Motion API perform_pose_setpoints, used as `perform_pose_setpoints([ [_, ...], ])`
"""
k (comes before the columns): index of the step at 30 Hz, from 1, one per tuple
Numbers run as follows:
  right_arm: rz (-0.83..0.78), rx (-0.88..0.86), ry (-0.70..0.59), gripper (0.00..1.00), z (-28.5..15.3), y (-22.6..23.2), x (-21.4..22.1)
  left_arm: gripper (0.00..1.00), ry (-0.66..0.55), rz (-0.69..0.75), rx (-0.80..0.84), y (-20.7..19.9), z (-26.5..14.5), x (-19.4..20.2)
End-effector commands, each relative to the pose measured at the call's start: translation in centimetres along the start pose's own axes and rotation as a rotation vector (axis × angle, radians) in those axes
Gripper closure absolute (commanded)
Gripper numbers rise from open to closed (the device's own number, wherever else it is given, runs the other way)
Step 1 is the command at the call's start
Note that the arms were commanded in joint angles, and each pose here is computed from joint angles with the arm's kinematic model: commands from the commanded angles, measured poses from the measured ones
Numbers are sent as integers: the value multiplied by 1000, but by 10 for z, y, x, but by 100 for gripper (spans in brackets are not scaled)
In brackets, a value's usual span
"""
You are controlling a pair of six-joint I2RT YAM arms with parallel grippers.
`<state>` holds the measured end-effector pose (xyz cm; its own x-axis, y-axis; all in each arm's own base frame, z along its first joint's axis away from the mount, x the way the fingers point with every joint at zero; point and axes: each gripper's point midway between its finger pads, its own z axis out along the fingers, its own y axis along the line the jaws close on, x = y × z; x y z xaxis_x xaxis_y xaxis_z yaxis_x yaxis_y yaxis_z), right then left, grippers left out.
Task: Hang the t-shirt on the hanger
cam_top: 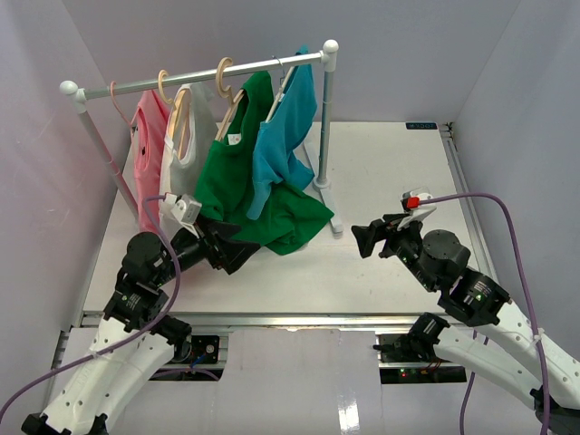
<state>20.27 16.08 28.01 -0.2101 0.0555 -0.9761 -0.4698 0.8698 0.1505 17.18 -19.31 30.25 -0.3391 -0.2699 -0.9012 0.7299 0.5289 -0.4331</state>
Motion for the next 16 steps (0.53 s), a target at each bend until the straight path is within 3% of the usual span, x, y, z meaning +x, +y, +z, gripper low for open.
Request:
perform_pose_setpoints([
  [1, 10, -6, -25, 10, 0, 2, -6, 2, -44, 1, -34, 5, -6, -1],
  [16, 0, -49, -28, 10, 0, 9, -5, 2, 12, 15, -42, 11, -9, 18],
])
